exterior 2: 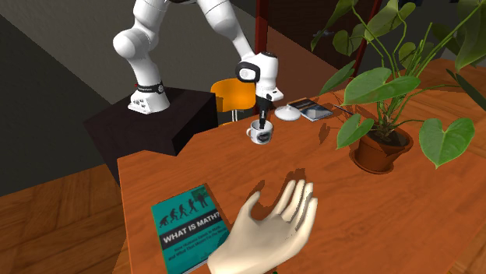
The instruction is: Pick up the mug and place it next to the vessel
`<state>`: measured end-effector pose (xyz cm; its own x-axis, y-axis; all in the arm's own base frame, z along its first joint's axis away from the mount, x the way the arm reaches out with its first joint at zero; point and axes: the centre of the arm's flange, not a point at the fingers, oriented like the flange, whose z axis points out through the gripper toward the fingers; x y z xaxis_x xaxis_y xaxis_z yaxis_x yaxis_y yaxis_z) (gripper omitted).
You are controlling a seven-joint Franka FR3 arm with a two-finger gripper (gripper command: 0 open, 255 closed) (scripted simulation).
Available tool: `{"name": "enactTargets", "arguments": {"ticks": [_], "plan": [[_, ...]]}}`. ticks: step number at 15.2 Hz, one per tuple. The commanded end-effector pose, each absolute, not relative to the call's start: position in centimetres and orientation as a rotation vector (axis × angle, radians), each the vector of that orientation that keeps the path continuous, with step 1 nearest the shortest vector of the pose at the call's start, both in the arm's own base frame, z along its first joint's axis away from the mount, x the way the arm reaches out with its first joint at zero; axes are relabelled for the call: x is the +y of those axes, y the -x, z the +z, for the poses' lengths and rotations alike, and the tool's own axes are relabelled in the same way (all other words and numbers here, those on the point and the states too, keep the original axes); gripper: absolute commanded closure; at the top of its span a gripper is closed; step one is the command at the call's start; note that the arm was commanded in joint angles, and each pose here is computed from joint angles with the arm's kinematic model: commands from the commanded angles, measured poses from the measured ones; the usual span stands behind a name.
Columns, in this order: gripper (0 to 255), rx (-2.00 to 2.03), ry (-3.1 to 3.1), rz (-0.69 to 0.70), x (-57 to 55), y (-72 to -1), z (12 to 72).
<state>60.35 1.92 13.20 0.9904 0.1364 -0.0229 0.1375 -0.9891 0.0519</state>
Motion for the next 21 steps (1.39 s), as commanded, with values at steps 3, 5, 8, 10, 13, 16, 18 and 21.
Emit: {"name": "enactTargets", "arguments": {"ticks": [3,5,8,10,13,16,18,21], "plan": [[255,0.212,-3.081,-0.029,2.0,-60.3,12.3],[255,0.212,-3.081,-0.029,2.0,-60.3,12.3],[255,0.212,-3.081,-0.029,2.0,-60.3,12.3],[0,0.212,-3.081,-0.029,2.0,-60.3,12.3],[0,0.212,-3.081,-0.029,2.0,-60.3,12.3],[0,0.212,-3.081,-0.029,2.2,-60.3,14.9],[0,0.212,-3.081,-0.029,2.3,-60.4,17.3],[0,0.212,-3.081,-0.029,2.3,-60.4,17.3]]}}
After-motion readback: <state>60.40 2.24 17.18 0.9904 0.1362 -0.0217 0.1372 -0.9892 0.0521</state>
